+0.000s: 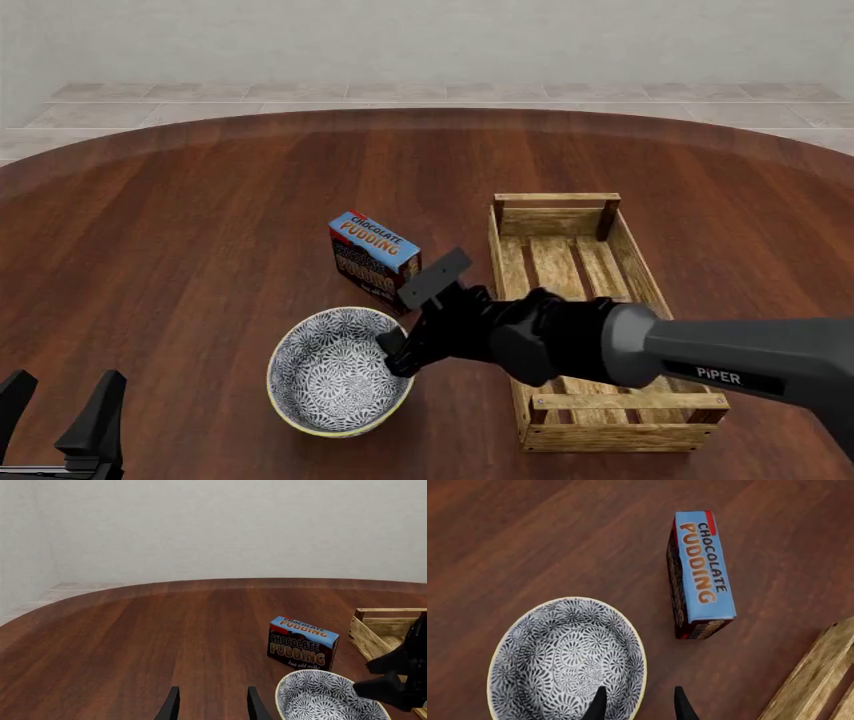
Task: Pick up the bowl on the left and put it in the tray.
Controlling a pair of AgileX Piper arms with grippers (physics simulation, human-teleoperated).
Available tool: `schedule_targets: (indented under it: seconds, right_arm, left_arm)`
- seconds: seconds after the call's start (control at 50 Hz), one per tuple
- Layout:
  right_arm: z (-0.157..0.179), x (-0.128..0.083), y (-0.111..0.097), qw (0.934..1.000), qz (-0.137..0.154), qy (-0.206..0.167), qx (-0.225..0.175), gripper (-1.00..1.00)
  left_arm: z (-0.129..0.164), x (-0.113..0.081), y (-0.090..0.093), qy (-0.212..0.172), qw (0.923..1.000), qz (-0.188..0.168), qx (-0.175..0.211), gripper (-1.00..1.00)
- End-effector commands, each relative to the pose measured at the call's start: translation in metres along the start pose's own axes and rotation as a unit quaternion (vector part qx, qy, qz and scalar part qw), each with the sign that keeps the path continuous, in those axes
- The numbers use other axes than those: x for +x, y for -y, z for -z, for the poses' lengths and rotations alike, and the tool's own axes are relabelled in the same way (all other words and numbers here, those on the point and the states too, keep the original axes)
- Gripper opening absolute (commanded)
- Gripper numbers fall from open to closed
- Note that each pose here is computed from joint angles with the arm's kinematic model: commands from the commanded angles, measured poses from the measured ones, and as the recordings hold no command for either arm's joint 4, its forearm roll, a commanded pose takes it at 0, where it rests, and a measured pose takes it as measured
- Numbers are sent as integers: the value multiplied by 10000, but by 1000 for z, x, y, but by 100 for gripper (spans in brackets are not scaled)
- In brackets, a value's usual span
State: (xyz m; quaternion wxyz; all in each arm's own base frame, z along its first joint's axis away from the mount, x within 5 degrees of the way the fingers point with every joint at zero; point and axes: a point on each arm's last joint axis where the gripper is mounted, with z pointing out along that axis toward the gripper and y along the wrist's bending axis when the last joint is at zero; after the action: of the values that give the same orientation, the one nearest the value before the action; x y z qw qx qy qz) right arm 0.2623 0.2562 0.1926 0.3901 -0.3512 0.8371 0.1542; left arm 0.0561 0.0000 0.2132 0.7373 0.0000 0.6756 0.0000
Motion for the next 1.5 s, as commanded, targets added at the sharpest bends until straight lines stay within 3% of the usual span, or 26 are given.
schedule_targets:
  seconds: [0.02,1.5]
  right_arm:
    - [-8,4,2,10000,47,-55,16,100]
    - [-34,19,2,9997,88,-211,14,100]
  left_arm:
    - [0,0,0,0,10000,0,0,100]
    - [0,0,0,0,10000,0,0,100]
